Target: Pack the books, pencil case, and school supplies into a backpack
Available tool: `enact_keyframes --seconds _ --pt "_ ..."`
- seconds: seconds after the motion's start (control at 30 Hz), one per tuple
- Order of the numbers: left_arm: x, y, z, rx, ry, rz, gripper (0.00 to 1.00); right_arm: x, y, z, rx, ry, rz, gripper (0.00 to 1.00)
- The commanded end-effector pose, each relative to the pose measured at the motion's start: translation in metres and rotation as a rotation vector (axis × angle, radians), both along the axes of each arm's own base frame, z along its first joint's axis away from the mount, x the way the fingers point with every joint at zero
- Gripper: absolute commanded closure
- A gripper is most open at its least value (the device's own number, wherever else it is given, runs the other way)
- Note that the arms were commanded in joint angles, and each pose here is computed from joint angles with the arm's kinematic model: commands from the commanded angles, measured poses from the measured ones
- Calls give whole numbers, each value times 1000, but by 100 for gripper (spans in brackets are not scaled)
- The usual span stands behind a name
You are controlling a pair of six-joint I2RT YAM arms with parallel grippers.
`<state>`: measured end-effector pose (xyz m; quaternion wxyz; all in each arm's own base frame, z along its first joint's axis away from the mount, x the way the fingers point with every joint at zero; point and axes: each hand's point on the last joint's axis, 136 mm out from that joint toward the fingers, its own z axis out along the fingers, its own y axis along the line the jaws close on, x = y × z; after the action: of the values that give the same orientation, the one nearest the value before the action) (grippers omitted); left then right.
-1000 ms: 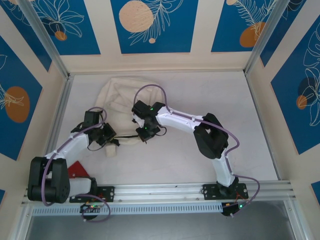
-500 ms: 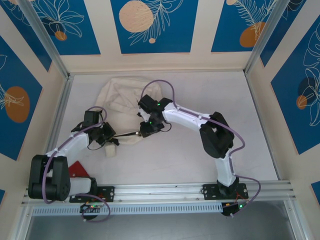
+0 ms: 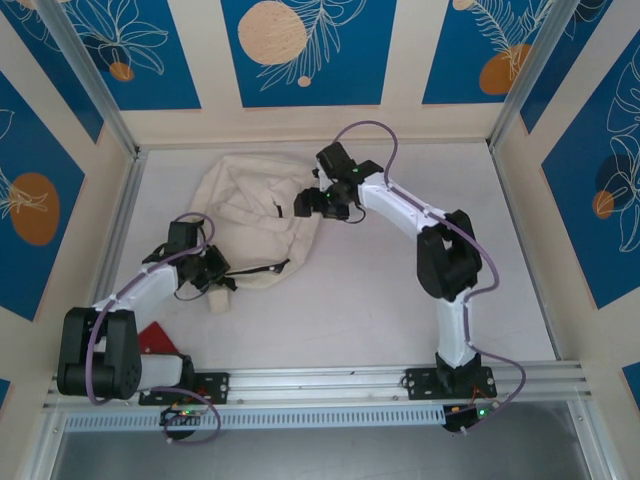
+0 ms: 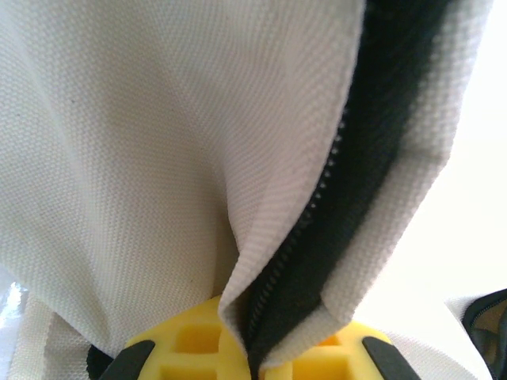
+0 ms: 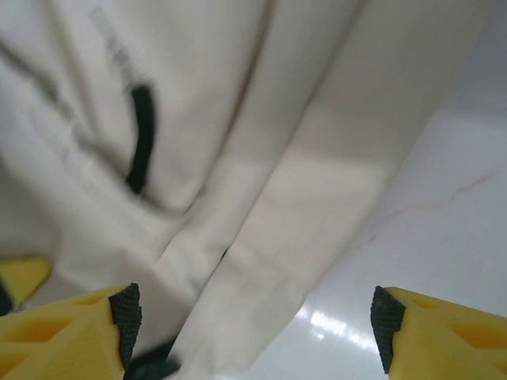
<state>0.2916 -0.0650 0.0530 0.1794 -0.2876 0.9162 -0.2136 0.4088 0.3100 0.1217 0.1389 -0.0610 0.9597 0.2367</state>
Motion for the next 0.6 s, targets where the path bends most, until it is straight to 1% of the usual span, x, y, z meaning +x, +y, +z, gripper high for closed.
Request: enact_keyframes --seconds 0.0,0.13,0.2,0.27,0.3,0.37,0.43,0.47,0.57 --pt "-1 3 2 19 5 -22 100 29 1 -9 17 12 -85 23" --pt "-1 1 4 14 3 -35 100 56 -7 -28 -3 25 -156 24" --pt "-1 -1 3 10 5 -42 100 65 -4 -33 34 44 -157 24" --pt "1 -4 4 2 -1 -55 100 69 5 -37 89 72 -131 29" --pt "1 -5 4 -1 -4 -59 100 71 7 -39 107 83 -125 36" --pt "4 -10 6 -10 -10 -80 100 73 11 -40 150 100 -107 59" --pt "8 -15 8 -17 -18 -99 100 77 2 -40 134 85 -130 80" --pt "10 -19 11 -17 -26 -112 100 79 -6 -40 114 71 -151 87" --pt "18 -31 17 -15 -44 -156 100 81 -37 -33 60 -7 -216 94"
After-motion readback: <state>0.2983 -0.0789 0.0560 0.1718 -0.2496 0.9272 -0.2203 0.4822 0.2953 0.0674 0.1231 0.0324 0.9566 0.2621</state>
